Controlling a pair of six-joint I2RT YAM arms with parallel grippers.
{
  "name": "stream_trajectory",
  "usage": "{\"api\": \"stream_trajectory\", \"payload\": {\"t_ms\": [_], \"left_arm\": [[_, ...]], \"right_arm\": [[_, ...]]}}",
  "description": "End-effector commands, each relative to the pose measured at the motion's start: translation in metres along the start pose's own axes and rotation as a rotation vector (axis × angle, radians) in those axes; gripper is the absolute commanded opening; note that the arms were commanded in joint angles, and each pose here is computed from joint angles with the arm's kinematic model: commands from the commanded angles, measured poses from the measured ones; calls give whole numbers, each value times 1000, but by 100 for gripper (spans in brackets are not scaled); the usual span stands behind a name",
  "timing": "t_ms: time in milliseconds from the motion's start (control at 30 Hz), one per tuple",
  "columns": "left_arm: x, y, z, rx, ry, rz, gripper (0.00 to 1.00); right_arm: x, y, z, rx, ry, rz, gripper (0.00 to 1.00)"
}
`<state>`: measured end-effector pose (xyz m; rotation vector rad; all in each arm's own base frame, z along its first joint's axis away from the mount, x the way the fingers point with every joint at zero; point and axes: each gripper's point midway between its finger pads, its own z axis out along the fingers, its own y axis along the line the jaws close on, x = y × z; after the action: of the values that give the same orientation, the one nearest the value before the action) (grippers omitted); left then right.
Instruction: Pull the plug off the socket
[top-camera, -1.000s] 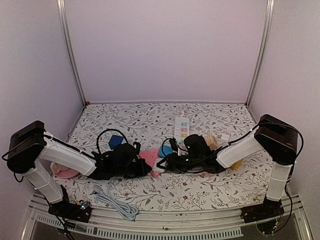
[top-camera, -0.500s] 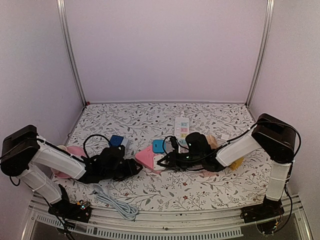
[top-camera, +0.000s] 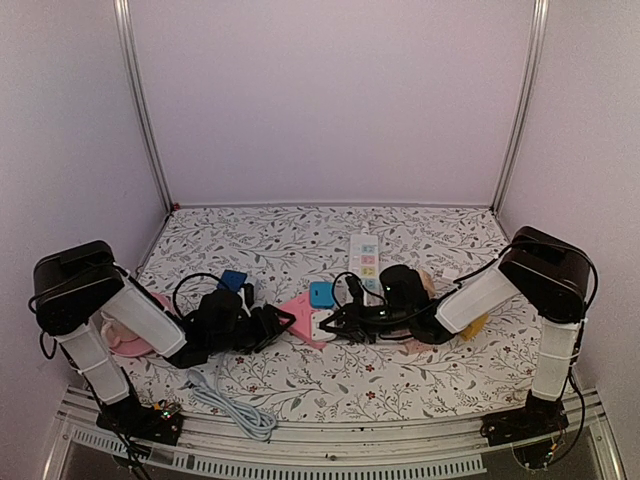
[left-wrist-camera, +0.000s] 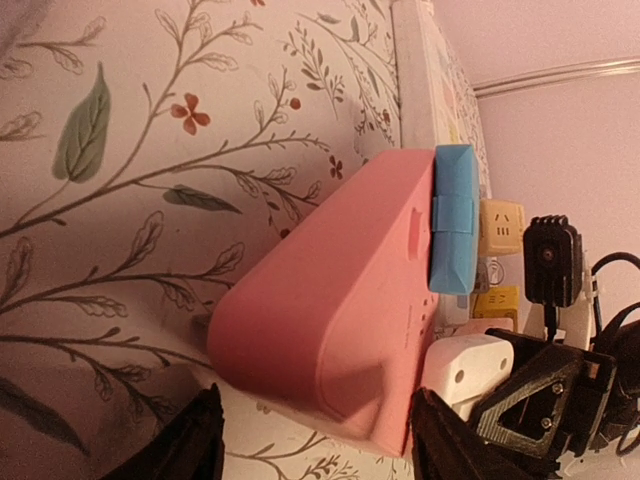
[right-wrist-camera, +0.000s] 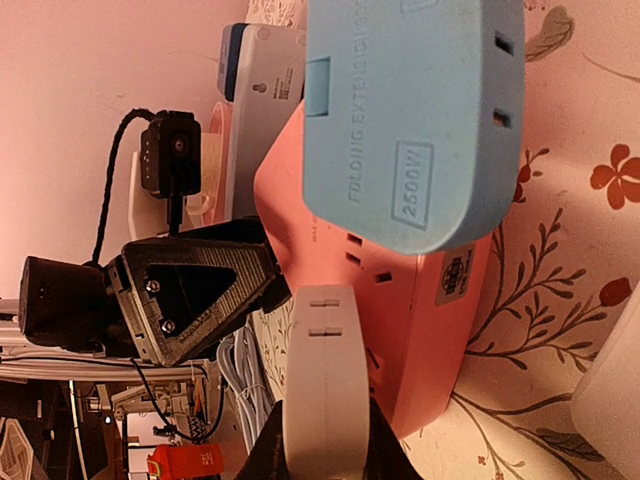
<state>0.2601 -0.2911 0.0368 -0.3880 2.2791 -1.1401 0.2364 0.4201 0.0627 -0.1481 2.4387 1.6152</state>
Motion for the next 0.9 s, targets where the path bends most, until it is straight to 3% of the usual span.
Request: {"api": "stream_trajectory", "payload": {"t_ms": [0, 433, 800, 867], "left_arm": [[-5, -21, 8, 100, -2, -35, 63], [-15, -56, 10, 218, -17, -34, 44], [-14, -61, 3, 264, -21, -48, 3], [-14, -64, -2, 287, -27, -57, 0]], "right_arm": [[-4, 17, 0, -89, 1, -28, 9], [0, 21, 1, -126, 27, -20, 9], [-1, 37, -7, -191, 22, -25, 9], [-1, 41, -10, -203, 14, -33, 9]]}}
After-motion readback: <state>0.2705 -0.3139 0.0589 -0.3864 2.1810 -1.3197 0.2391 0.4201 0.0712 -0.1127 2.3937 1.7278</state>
